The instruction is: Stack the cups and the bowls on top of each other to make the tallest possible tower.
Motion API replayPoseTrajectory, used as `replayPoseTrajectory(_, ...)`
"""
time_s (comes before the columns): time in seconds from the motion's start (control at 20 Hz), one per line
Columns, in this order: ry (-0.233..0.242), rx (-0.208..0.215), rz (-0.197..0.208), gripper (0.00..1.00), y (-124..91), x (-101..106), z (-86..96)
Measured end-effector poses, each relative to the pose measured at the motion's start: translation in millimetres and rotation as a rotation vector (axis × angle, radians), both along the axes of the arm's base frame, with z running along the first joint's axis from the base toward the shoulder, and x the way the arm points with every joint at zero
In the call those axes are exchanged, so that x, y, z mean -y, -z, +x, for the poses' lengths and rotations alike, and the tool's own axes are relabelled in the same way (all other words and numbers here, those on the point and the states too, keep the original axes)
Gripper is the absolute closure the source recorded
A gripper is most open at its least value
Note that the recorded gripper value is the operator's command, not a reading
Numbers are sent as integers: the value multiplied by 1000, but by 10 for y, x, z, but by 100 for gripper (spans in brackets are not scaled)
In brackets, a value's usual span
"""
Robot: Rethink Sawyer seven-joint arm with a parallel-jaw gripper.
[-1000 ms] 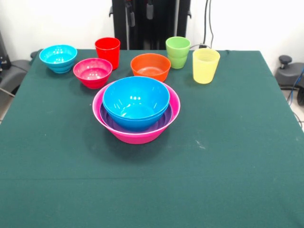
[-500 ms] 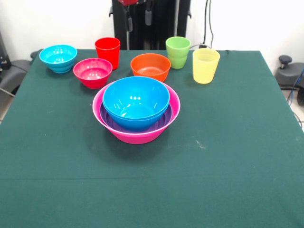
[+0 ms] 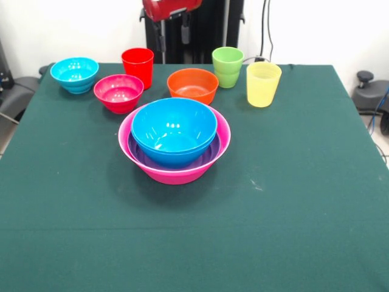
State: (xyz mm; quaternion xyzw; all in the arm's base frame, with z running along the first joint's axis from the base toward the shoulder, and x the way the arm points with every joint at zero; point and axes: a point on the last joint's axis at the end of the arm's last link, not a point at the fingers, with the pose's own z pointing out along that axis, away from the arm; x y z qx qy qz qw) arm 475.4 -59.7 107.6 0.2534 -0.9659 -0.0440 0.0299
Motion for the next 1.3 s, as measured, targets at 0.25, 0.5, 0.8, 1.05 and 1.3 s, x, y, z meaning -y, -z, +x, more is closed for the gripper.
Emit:
replayPoseTrajectory(0.25, -2, 0, 6, 0, 115, -67, -63)
replayPoseTrajectory(0.5, -4, -3, 8, 0, 181, -132, -104)
replayPoseTrajectory(0.8, 1, 11, 5, 0, 201, -142, -108)
replayPoseTrajectory(1.05, 20, 17, 2, 0, 230, -84, -135)
replayPoseTrajectory(1.3, 32, 1, 12, 0, 323, -68, -208)
